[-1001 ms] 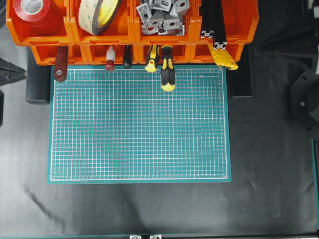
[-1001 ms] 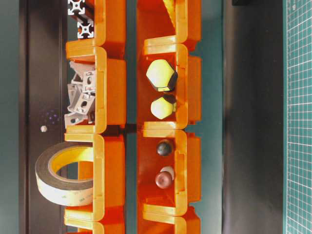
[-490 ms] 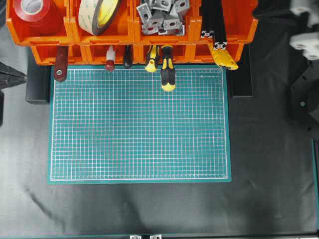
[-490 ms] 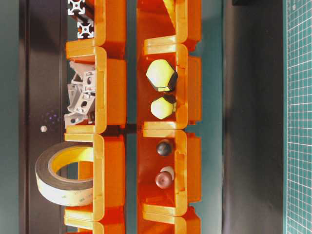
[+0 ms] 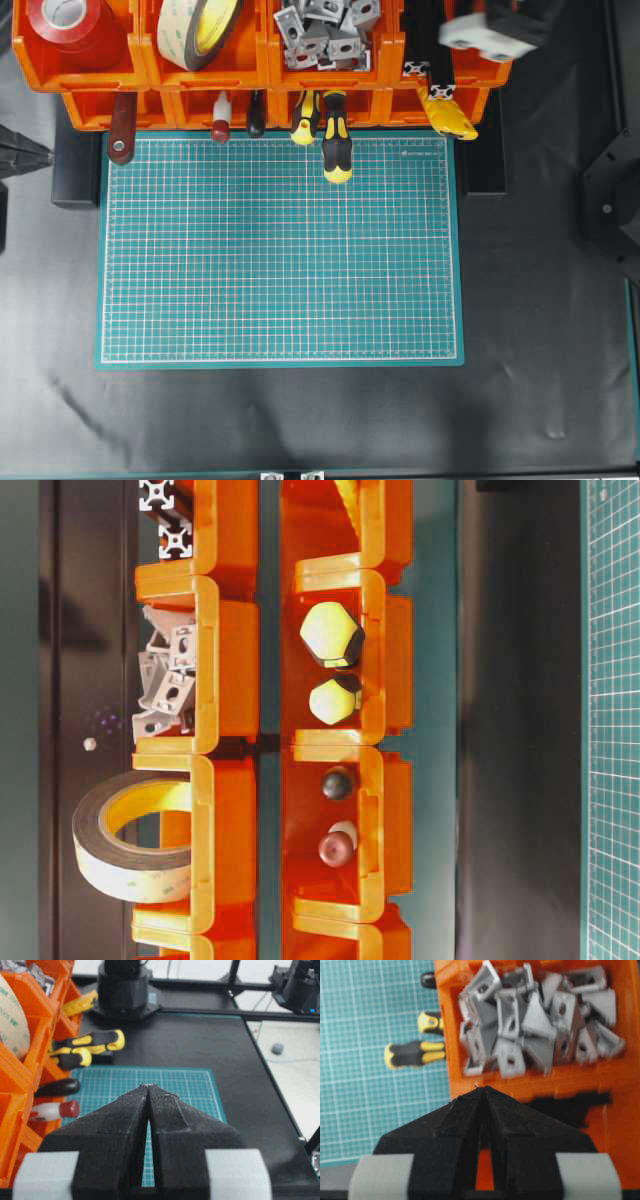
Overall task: Pick corner brachets from container rack with right arm.
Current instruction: 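Move the right gripper up to the bin of grey corner brackets, then lower the open right gripper into the bin and close on a bracket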
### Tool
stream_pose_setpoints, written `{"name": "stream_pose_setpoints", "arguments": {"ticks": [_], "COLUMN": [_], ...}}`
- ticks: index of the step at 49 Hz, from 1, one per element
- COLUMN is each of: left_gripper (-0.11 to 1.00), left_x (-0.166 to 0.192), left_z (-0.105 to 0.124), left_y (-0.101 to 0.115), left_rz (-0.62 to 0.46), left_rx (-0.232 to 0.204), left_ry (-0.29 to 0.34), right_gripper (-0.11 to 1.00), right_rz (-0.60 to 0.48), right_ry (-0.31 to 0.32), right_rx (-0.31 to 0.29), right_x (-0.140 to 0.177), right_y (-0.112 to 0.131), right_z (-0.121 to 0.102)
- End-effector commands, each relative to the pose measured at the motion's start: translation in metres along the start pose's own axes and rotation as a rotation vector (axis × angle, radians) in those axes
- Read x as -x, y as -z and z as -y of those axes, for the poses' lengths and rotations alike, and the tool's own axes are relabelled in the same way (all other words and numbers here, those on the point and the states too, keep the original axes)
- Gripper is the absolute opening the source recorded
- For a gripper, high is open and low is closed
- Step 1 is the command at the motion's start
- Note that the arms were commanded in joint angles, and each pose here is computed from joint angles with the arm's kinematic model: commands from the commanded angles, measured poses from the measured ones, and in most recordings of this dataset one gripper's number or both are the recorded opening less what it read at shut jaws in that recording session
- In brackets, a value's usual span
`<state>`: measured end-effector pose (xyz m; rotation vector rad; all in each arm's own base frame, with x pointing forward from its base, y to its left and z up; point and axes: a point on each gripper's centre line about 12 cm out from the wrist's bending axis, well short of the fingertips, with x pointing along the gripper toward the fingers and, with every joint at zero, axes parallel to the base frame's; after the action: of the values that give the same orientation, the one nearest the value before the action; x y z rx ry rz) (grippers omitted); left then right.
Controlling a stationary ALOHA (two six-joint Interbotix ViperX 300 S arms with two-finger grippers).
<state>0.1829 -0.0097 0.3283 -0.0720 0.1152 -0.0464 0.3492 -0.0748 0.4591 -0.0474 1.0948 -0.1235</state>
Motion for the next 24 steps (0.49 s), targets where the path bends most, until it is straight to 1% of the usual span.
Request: {"name": "stream_pose_setpoints", "arguments": {"ticks": [1,5,8,11,16,20,22,24], "left_gripper": [0.00,0.00,0.00,0.00,0.00,0.00,0.00,0.00], "left_x": [0.000,0.000,0.001,0.001,0.001,0.000,0.000,0.000], "left_z": [0.001,0.001,0.002,0.003,0.005,0.005,0.005,0.005], "left_y": [-0.012,-0.012,-0.010,-0.009,-0.006,-0.005,-0.006,-0.006], "left_rz": [0.029,0.024,0.012,-0.002,-0.024,-0.028,-0.025,-0.023], "left_rx": [-0.005,-0.005,-0.003,-0.005,-0.004,-0.005,-0.005,-0.003], "left_ry": [0.005,0.004,0.006,0.013,0.020,0.021,0.022,0.022], "right_gripper": [0.00,0.02,0.09,0.22,0.53,0.76,0.82,0.85], "right_rz": [0.001,-0.055,-0.088,-0.100,-0.081,-0.053,-0.042,-0.036], "right_ry": [0.002,-0.005,-0.007,-0.004,0.005,0.006,0.009,0.013], "right_rx": [0.010,0.003,-0.005,-0.016,-0.029,-0.002,0.014,0.018], "right_x": [0.005,-0.005,-0.011,-0.014,-0.021,-0.026,-0.028,-0.031], "right_y": [-0.008,-0.008,-0.007,-0.007,-0.011,-0.015,-0.016,-0.017], "right_z": [0.003,0.004,0.007,0.011,0.017,0.016,0.016,0.017]}}
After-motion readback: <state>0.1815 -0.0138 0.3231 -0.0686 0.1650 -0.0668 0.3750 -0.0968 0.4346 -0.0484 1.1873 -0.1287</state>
